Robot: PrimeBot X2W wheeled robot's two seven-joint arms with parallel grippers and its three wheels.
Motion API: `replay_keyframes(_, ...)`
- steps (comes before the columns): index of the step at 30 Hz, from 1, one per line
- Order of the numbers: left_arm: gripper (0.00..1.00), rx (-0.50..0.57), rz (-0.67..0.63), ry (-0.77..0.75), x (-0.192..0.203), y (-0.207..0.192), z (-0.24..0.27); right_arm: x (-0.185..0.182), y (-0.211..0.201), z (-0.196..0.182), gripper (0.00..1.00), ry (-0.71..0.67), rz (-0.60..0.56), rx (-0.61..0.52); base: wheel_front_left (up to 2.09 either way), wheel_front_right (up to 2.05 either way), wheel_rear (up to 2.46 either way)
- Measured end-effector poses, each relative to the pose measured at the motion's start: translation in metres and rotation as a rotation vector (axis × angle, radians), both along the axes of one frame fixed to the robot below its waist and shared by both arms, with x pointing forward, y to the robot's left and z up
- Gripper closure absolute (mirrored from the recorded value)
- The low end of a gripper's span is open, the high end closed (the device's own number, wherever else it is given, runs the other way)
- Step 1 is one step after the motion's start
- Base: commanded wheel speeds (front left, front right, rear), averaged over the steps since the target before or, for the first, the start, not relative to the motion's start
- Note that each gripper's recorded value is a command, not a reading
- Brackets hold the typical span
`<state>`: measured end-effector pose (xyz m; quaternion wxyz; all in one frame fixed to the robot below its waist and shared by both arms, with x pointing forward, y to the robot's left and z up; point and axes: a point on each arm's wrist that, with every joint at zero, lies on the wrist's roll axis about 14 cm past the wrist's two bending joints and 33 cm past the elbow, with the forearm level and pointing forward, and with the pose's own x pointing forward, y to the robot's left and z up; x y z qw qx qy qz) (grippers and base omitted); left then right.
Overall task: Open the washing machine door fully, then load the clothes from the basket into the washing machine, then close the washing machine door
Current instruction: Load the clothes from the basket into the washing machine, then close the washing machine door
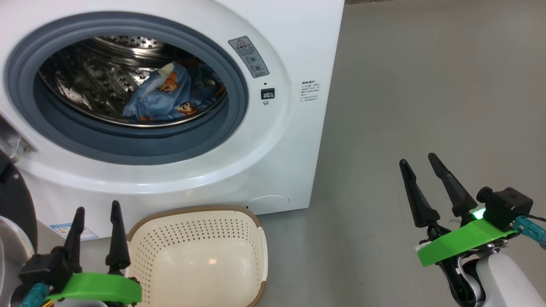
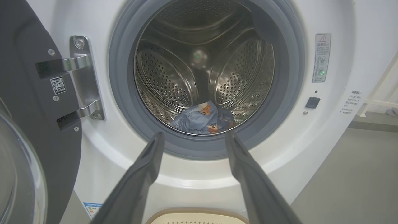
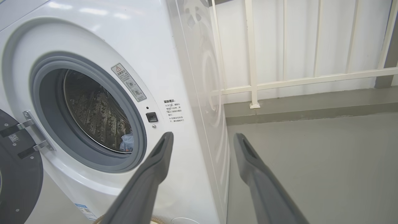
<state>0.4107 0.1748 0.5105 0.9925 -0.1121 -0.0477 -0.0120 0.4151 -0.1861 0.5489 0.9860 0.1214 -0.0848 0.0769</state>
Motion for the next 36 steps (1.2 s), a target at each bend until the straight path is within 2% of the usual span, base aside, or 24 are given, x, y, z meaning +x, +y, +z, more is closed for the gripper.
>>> replay_keyframes(36,0.00,-0.015,-0.003,-0.001,-0.0011,0.0043,-0.0007,-0.0006,0.0046,-0.0010,0.00,0.003,0.014,-0.003,-0.06,0.06,0.00)
